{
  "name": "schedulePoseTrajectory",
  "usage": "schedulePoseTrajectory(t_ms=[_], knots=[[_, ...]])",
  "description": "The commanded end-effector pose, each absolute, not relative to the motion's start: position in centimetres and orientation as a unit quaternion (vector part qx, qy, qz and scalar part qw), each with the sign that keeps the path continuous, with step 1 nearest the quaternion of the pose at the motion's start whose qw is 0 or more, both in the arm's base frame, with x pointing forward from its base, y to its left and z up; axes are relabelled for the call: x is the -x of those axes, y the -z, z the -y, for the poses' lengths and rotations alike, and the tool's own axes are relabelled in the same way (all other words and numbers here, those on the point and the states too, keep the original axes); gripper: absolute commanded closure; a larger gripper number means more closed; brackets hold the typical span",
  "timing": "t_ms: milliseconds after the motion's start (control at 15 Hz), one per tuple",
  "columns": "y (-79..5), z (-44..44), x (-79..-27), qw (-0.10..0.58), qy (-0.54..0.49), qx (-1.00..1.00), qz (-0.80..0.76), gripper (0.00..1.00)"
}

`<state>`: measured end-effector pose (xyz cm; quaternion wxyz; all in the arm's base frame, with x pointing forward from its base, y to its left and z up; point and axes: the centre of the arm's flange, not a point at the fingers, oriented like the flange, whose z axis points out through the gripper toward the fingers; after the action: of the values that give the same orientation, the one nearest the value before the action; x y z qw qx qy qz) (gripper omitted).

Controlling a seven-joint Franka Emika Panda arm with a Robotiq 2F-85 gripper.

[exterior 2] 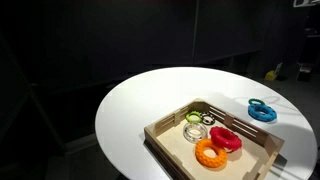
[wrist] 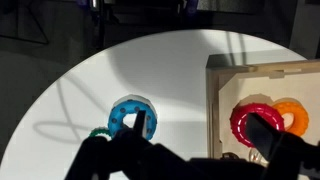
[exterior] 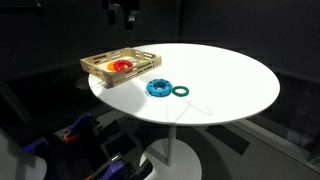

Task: Pick up the red ring from the tray and put it on the table

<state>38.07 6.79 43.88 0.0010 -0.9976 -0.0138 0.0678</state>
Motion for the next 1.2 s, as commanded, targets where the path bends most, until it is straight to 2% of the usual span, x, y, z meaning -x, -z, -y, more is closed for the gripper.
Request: schedulePoseTrajectory(t_ms=[0,1133], knots=[[-43.9,-6.8,-38.1,0.001,-0.068,0.998,0.014,0.00],[-44.3,-8.1,-39.6,-0.001,-0.050,0.999,0.019,0.00]])
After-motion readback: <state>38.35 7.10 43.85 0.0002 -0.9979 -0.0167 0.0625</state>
